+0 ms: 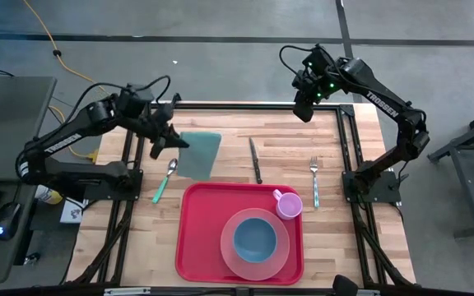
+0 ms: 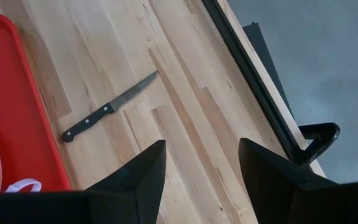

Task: Set up tray
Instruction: Put the blue napkin on the red serving tray to the left of the pink plate

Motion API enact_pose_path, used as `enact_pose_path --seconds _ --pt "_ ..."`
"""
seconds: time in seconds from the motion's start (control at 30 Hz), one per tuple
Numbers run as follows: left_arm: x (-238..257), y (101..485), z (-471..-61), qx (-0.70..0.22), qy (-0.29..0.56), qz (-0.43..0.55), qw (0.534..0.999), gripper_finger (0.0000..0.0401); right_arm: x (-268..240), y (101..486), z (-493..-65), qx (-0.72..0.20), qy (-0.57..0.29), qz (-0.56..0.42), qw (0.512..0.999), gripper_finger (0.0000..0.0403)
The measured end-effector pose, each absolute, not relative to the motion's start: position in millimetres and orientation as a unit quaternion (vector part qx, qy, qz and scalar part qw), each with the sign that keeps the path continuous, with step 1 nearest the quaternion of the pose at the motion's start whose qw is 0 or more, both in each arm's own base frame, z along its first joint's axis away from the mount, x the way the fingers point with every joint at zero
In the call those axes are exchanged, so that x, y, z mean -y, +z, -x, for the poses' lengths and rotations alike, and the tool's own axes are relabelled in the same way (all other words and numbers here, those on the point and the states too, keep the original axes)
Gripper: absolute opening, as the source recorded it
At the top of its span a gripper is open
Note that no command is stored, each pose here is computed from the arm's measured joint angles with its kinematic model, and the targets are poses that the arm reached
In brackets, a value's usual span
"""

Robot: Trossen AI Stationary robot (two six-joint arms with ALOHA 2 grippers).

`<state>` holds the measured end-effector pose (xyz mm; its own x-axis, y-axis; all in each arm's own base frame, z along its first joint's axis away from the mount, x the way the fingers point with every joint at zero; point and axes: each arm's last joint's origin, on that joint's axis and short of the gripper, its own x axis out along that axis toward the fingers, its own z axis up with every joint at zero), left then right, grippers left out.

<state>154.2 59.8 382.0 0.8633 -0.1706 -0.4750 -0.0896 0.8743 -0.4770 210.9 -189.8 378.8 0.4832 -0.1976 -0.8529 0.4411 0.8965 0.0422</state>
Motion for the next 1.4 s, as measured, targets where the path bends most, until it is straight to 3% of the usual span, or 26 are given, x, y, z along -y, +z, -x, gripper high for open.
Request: enact_pose_path --seconds 0.5,0.97,1.4 --pt "2 385 -157 -0.29 -0.024 0.277 0.916 0.0019 190 379 -211 -0.473 -0.186 -0.127 0.852 0.0181" --pt "60 360 -187 -0.375 0.007 0.276 0.885 0.0019 190 379 -211 -0.472 -0.176 -0.112 0.857 0.0181" --pt "102 338 -232 -0.36 0.022 0.333 0.871 0.0018 189 380 -212 -0.468 -0.147 -0.098 0.866 0.0181"
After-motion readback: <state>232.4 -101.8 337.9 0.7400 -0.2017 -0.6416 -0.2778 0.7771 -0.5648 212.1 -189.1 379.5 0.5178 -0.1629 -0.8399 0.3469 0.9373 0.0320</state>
